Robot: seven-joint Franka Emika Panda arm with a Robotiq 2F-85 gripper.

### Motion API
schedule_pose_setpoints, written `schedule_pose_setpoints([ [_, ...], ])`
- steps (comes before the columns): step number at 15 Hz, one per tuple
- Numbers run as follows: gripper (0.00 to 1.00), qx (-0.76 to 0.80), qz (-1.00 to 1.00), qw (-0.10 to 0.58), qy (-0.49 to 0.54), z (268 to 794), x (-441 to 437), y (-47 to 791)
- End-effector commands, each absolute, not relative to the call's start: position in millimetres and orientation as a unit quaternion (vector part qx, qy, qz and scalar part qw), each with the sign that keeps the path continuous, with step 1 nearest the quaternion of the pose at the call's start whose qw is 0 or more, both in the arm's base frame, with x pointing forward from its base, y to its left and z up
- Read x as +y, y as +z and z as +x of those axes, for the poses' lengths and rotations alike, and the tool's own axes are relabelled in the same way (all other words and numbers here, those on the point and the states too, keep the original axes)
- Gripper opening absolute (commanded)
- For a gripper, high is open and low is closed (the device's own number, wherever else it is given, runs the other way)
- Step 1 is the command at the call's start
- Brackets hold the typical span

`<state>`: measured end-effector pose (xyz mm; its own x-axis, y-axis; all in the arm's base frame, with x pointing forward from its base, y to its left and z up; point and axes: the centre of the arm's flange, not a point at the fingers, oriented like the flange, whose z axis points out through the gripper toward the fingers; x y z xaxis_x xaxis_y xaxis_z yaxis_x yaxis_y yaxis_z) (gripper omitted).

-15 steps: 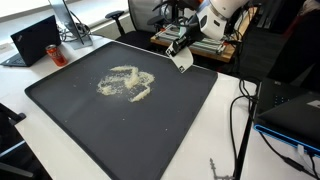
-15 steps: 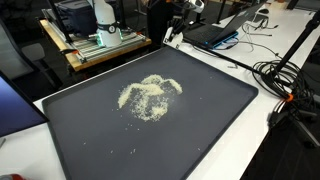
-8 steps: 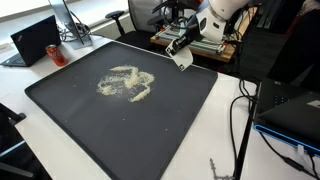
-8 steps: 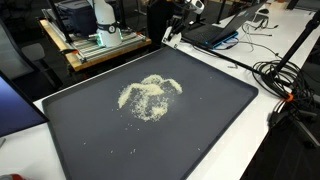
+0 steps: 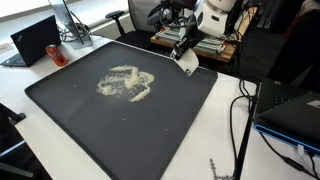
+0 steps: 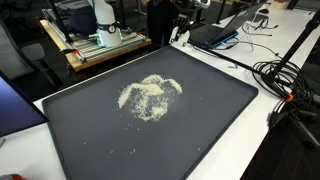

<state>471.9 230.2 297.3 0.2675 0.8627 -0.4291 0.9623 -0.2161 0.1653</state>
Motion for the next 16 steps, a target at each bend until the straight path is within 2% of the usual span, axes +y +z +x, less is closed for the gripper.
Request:
schedule_pose_setpoints([
  [1, 0.01, 0.559, 0.810, 0.160, -0.073, 504, 213, 308],
  [9, 0.01, 0.456, 0.882, 0.117, 0.010, 572, 130, 325],
  [16, 0.01, 0.375, 0.923, 0.091, -0.008, 605, 43, 323],
])
